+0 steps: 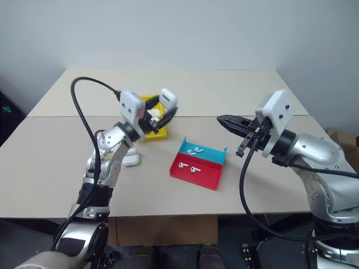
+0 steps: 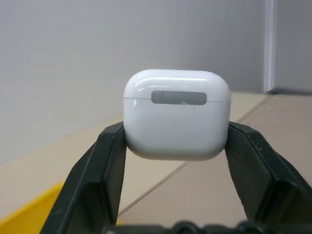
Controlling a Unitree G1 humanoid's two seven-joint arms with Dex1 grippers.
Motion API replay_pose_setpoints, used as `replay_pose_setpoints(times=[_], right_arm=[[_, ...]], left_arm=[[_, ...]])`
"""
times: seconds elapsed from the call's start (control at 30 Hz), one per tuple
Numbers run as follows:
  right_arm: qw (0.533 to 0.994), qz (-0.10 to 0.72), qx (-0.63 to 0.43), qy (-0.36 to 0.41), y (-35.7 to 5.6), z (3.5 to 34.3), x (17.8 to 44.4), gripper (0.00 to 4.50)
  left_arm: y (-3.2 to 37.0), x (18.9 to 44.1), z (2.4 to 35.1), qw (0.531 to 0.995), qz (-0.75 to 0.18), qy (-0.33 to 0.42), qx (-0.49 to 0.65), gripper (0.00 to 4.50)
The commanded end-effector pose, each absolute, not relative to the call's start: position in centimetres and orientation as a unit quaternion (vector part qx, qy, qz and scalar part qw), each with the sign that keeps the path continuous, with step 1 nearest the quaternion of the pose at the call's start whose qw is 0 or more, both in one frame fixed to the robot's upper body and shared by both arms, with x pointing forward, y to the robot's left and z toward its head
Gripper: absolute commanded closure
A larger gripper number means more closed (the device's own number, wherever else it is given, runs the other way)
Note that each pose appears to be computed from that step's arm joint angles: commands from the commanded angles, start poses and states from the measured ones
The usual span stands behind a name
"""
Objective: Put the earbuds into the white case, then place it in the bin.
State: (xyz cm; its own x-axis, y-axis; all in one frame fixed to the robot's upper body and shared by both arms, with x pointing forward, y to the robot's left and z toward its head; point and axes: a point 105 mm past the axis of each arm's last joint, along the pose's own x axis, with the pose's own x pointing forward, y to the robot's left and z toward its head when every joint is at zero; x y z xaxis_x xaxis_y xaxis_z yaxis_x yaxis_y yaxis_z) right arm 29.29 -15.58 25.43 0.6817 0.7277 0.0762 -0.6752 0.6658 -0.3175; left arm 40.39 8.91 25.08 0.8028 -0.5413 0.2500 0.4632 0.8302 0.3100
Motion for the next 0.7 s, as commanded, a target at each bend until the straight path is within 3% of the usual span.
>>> replay_pose_setpoints(times=[0.03,0.37,0.6,0.7], right_arm=[[0.914,0.365,-0.124,-0.125,-15.9,26.4,28.5,4.45],[0.919,0.354,-0.155,-0.076,-16.2,24.5,29.5,4.45],[0.92,0.343,-0.183,-0.055,-16.7,23.6,29.3,4.45],[0.923,0.333,-0.181,-0.056,-17.1,23.8,29.3,4.5]], left_arm=[[10.8,41.3,28.0,0.968,-0.173,-0.153,0.099,1.74],[13.2,45.0,25.2,0.997,-0.021,0.002,0.08,1.74],[12.6,46.2,22.9,0.993,-0.041,0.051,0.103,1.74],[12.8,46.6,21.8,0.991,-0.03,0.069,0.113,0.67]])
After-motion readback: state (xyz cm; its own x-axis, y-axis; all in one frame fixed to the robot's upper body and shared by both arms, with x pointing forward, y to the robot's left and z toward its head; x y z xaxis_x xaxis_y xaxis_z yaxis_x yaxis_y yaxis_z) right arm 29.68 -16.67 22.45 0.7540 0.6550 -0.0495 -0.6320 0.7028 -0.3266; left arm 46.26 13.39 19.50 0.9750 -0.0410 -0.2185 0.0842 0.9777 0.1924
